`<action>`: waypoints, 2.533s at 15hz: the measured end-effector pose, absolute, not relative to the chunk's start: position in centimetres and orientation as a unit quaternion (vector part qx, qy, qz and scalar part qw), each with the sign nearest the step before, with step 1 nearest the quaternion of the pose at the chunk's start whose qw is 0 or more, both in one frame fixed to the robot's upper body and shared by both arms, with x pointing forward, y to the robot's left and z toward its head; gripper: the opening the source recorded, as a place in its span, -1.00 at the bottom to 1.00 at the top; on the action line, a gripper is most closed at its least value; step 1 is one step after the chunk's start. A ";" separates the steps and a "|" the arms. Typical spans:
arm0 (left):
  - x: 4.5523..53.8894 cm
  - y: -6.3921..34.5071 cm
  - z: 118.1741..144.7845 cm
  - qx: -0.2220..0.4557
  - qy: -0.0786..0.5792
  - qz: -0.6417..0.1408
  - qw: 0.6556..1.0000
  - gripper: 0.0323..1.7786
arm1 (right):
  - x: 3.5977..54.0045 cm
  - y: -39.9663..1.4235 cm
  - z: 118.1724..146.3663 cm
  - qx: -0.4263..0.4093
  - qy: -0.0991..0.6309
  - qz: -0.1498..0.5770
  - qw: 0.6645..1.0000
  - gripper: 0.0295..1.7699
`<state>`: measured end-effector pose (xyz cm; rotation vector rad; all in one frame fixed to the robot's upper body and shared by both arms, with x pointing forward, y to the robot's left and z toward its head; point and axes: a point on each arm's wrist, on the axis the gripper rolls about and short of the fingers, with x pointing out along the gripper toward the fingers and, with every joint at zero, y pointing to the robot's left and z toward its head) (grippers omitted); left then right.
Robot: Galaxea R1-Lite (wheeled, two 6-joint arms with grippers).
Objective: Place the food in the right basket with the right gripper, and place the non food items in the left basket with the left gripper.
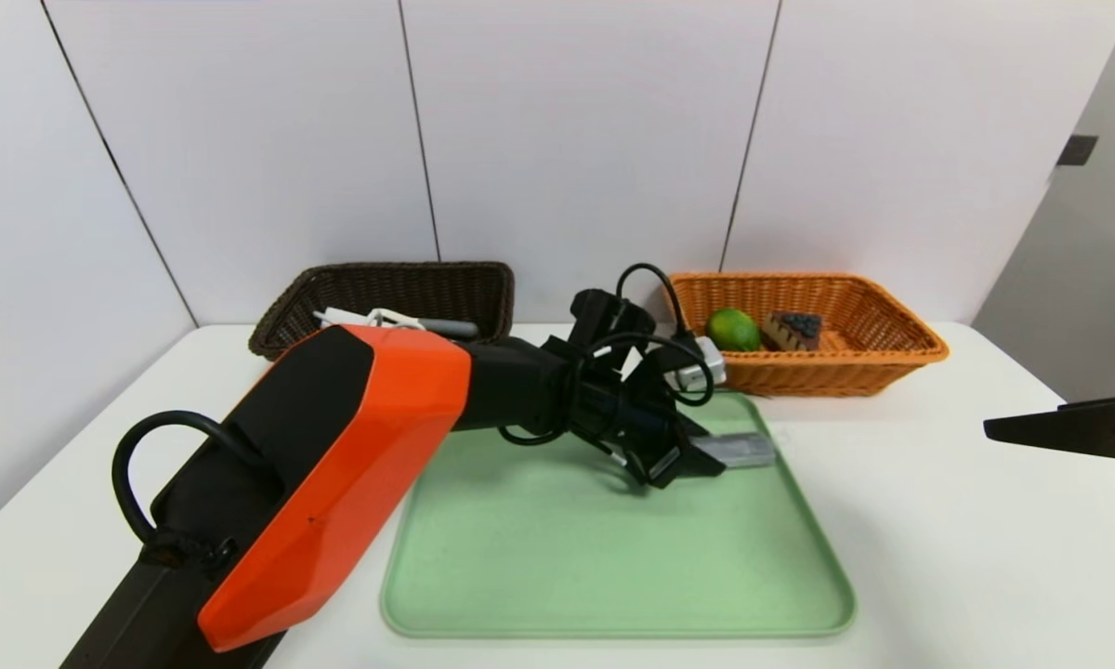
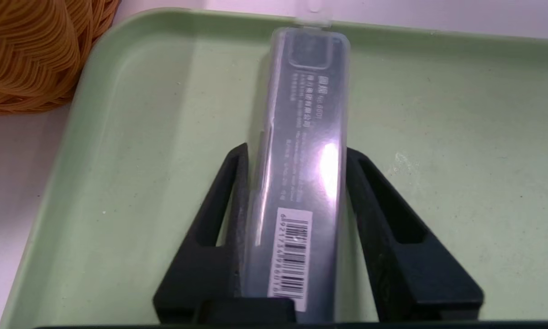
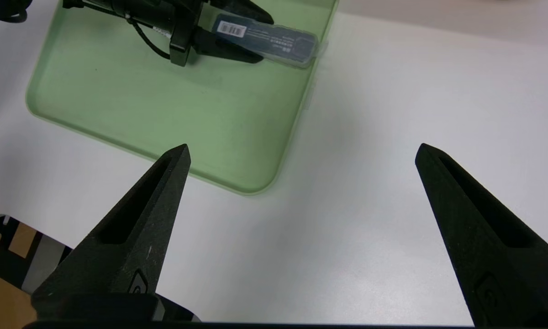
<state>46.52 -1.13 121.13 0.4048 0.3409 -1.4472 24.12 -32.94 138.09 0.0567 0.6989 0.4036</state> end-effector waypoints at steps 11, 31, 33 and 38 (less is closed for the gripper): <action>44.5 0.9 127.5 0.183 0.147 -0.653 0.720 -0.38 | 24.1 -32.9 138.0 0.030 0.342 0.196 0.919 0.92; 49.3 21.9 138.8 0.168 0.115 -0.396 0.896 -0.38 | 23.9 -33.0 138.0 0.029 0.341 0.194 0.919 0.92; 50.6 22.6 137.1 0.157 0.139 -0.388 0.898 -0.38 | 24.0 -33.0 138.0 0.029 0.342 0.195 0.919 0.92; 52.7 22.5 133.5 0.128 0.186 -0.385 0.895 -0.38 | 24.0 -33.0 137.9 0.030 0.342 0.194 0.919 0.92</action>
